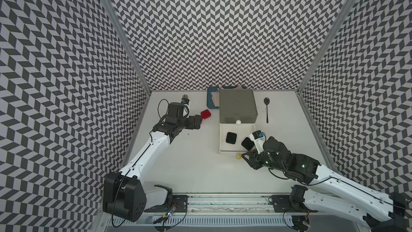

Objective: Place the brooch boxes into the drawer by color
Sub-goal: Close the drawer in the storage box.

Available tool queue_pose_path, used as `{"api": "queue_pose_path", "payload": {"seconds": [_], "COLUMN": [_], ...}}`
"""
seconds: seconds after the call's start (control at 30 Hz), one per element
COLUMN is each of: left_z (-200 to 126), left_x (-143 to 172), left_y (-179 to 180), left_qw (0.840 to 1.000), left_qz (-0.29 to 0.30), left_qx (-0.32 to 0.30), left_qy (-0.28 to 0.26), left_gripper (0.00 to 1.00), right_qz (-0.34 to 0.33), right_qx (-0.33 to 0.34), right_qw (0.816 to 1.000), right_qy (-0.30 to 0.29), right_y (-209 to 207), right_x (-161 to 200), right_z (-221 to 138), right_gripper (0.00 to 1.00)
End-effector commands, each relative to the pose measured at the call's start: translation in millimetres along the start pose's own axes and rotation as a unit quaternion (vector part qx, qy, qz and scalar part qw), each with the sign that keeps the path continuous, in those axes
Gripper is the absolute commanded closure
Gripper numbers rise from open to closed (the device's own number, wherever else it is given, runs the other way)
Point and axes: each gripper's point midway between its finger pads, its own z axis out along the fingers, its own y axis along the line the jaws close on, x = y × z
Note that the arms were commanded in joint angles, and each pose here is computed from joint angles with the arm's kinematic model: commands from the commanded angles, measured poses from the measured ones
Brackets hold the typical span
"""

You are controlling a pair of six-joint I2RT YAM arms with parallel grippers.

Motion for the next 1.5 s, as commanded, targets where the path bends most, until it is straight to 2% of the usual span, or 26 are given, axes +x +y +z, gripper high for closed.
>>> {"api": "queue_pose_path", "payload": {"seconds": [0.0, 0.3, 0.53, 0.9, 1.47], "left_z": [2.7, 8.7, 9.1, 12.3, 21.8], "left_x": [1.8, 10.3, 18.2, 23.6, 31.6], "left_y": [4.1, 11.7, 17.4, 24.7, 31.3], "left_qw": [1.0, 1.0, 0.999, 0.999, 0.998], "left_qz": [-0.013, -0.024, -0.025, -0.023, -0.032], "left_qx": [-0.001, -0.003, -0.008, -0.014, -0.008], "left_qy": [0.006, 0.016, 0.024, 0.031, 0.046], "left_gripper": [0.0, 0.0, 0.0, 0.0, 0.0], "right_qz": [0.054, 0.067, 0.059, 0.045, 0.039], "right_qx": [0.0, 0.056, 0.059, 0.09, 0.117], "right_qw": [0.999, 0.995, 0.995, 0.991, 0.982], "right_qy": [-0.01, -0.038, -0.063, -0.088, -0.144], "right_y": [0.0, -24.5, -21.2, -30.5, -57.3], "right_x": [9.8, 11.9, -3.9, -17.2, -66.8], "right_z": [4.3, 28.5, 47.3, 56.3, 71.5], "right_gripper": [0.63, 0.5, 0.42, 0.39, 0.38]}}
